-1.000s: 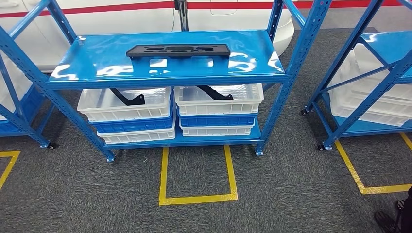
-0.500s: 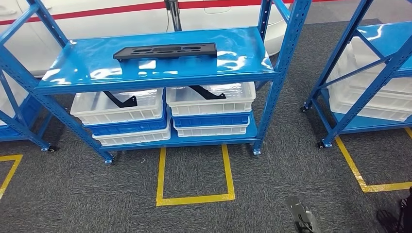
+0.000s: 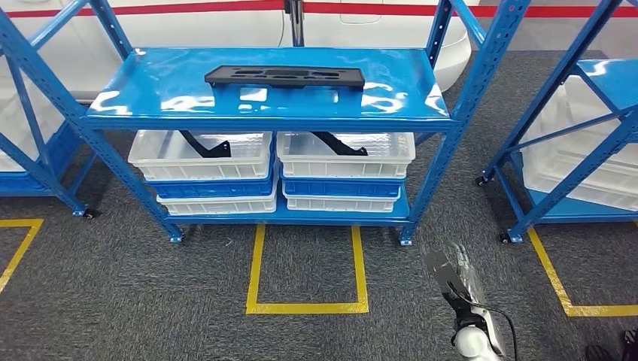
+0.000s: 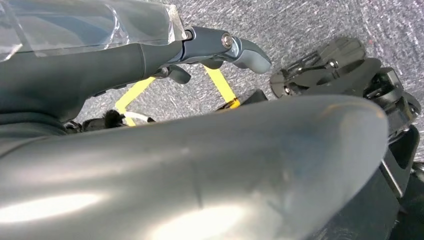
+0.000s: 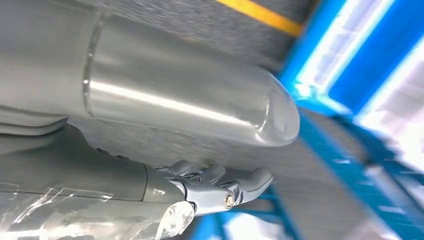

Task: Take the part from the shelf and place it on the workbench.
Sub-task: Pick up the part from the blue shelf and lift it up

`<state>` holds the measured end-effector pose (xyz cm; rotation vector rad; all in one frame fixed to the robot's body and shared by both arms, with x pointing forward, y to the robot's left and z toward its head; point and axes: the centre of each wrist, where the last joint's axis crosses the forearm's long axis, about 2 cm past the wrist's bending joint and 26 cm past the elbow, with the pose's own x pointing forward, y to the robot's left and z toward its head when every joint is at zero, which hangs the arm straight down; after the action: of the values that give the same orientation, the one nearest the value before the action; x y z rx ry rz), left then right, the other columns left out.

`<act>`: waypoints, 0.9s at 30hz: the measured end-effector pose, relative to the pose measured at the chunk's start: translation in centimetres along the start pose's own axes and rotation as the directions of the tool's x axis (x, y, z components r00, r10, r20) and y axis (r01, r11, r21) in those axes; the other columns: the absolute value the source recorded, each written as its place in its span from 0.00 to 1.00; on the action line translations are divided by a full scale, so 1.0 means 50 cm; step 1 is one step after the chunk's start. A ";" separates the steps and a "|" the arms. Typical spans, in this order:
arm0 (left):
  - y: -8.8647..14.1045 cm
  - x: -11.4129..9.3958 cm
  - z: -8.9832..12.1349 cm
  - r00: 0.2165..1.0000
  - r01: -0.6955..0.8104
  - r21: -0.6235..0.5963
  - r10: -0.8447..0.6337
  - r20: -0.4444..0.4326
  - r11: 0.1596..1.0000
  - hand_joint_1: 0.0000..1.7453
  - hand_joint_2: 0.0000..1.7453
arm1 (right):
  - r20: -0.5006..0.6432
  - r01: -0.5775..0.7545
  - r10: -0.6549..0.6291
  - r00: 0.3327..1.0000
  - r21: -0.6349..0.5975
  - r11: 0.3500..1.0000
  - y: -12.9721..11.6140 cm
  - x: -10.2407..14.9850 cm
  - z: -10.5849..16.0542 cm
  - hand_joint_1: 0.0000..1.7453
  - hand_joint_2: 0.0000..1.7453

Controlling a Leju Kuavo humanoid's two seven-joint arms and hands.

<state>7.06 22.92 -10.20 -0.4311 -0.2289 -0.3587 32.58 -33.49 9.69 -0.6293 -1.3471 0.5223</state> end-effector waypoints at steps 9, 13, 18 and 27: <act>-0.002 0.000 -0.001 0.998 0.055 -0.004 -0.056 -0.031 0.998 0.00 0.00 | 0.270 -0.062 0.073 0.960 -0.048 0.997 -0.043 0.174 -0.008 0.00 0.00; -0.002 -0.002 -0.001 0.997 0.070 -0.001 -0.070 -0.042 0.998 0.00 0.00 | 0.382 -0.071 0.091 0.919 -0.068 0.995 -0.054 0.253 0.009 0.00 0.00; 0.000 0.001 -0.001 0.996 0.081 0.004 -0.080 -0.043 0.997 0.00 0.00 | 0.450 -0.117 0.145 0.881 -0.090 0.989 -0.064 0.297 0.037 0.00 0.00; 0.004 0.005 0.000 0.994 0.099 0.007 -0.098 -0.047 0.995 0.00 0.00 | 0.552 -0.307 0.390 0.737 -0.241 0.921 -0.077 0.372 0.099 0.00 0.00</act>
<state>7.39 23.01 -10.20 -0.4023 -0.2069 -0.4636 30.52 -23.21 26.27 -0.8858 -1.8809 1.0048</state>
